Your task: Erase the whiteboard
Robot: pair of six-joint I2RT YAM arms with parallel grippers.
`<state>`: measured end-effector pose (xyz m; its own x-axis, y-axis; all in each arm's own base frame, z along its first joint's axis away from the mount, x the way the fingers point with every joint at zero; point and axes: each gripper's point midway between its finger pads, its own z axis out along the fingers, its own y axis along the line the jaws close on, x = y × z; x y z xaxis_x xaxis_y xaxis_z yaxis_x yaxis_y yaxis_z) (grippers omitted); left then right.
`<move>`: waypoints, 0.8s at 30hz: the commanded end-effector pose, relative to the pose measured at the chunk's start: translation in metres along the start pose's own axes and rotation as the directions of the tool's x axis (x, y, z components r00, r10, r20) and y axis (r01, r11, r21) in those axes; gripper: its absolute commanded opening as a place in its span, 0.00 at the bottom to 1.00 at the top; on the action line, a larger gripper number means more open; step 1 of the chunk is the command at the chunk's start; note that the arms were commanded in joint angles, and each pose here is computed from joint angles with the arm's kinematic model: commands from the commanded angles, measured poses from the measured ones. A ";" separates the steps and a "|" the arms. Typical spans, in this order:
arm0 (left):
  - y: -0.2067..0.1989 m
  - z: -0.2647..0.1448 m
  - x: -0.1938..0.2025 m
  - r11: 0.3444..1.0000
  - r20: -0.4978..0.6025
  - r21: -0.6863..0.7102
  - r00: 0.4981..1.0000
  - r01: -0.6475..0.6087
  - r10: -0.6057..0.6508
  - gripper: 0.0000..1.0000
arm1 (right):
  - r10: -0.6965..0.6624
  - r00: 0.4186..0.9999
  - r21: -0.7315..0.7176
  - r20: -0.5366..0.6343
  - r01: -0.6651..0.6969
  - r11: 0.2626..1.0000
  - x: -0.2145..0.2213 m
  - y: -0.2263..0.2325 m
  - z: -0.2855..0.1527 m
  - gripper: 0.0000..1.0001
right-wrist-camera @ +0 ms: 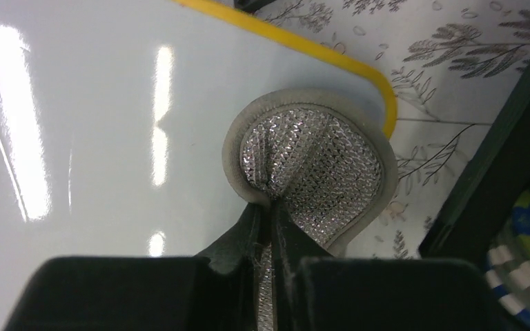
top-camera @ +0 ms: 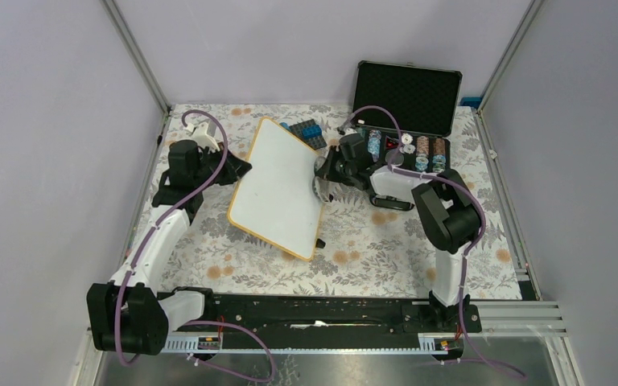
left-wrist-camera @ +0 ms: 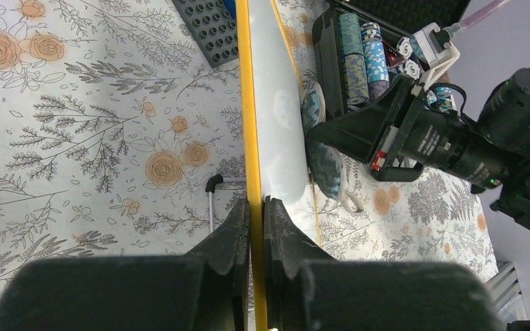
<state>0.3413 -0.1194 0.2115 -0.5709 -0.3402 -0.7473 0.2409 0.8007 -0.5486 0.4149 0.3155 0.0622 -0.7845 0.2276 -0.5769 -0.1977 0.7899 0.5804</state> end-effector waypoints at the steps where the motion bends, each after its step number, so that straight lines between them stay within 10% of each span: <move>1: -0.030 0.000 0.047 0.991 -0.212 0.132 0.976 -0.018 0.046 0.00 | -0.148 0.967 -0.098 -0.208 0.130 0.987 0.088 0.075 -0.020 0.00; 11: -0.038 -0.017 0.058 0.988 -0.242 0.152 0.970 0.006 0.031 0.00 | -0.266 0.941 -0.339 -0.211 0.185 0.923 0.142 0.182 -0.059 0.00; 24: -0.012 -0.026 0.072 0.995 -0.234 0.053 0.967 -0.088 0.098 0.00 | -0.064 0.957 -0.054 -0.282 0.051 0.997 0.212 0.030 -0.060 0.00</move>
<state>0.3198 -0.1145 0.2079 -0.5912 -0.2541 -0.7655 0.2448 0.8478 -0.4704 0.2884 0.3975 0.1136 -0.7046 0.2152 -0.6761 -0.4157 0.6470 0.6392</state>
